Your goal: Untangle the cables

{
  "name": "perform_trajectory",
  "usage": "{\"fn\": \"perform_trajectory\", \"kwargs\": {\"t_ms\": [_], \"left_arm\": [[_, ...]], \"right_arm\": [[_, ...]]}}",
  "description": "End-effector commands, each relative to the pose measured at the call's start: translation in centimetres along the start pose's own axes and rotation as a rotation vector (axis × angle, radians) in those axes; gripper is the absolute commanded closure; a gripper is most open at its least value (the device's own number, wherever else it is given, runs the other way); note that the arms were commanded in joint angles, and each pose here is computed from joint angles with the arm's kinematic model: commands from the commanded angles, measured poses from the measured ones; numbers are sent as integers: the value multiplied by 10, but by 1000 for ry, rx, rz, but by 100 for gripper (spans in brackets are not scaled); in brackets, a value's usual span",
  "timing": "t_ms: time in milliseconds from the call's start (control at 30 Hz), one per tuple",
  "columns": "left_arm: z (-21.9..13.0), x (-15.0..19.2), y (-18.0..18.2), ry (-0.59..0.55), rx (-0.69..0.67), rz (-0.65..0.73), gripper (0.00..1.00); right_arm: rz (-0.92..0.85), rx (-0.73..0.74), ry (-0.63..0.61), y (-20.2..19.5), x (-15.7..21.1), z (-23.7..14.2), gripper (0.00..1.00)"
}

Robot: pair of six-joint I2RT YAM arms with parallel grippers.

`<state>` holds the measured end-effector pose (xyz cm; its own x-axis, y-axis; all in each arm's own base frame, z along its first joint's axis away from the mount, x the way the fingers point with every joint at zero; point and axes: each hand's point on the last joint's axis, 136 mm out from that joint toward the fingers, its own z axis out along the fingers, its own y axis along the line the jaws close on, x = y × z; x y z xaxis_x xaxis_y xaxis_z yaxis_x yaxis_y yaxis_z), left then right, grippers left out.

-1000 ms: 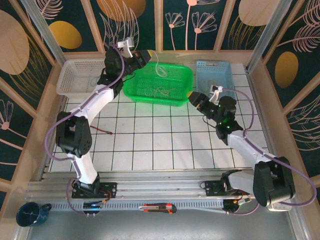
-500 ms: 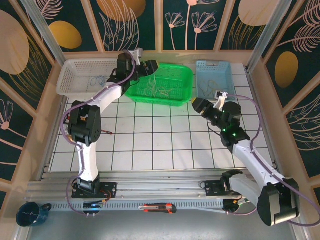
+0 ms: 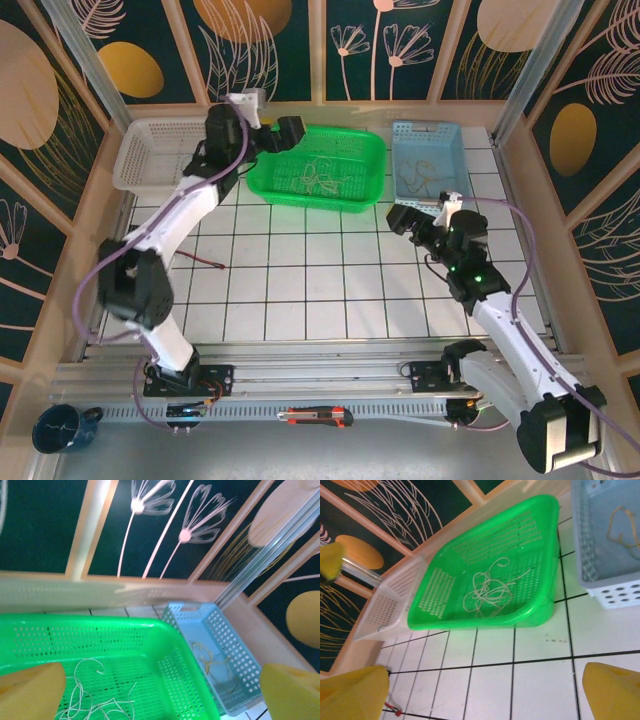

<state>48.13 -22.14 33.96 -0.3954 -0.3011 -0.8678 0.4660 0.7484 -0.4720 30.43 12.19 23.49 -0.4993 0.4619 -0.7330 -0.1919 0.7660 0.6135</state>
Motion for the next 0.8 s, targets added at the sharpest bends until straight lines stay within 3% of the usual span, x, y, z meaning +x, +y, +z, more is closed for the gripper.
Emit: {"fn": "perform_trajectory", "kwargs": {"t_ms": [0, 133, 267, 467, 600, 767], "left_arm": [[-42, -11, -1, -109, -60, 55, 1], [-104, -12, 14, -273, -188, 86, 1], [-172, 3, 44, -437, -368, 113, 1], [-222, 32, 86, -471, -609, 205, 1], [-244, 50, 115, -456, -763, 254, 1], [-265, 72, 138, -501, -836, 283, 1]], "right_arm": [[-89, 131, -76, -15, -21, -11, 1], [-131, 263, -143, -38, -31, -18, 1], [-149, 385, -288, -61, -48, -29, 1], [-212, 498, -492, -85, -66, -41, 1], [-289, 586, -488, -102, -63, -34, 1], [-349, 682, -480, -132, -48, -28, 1]]}}
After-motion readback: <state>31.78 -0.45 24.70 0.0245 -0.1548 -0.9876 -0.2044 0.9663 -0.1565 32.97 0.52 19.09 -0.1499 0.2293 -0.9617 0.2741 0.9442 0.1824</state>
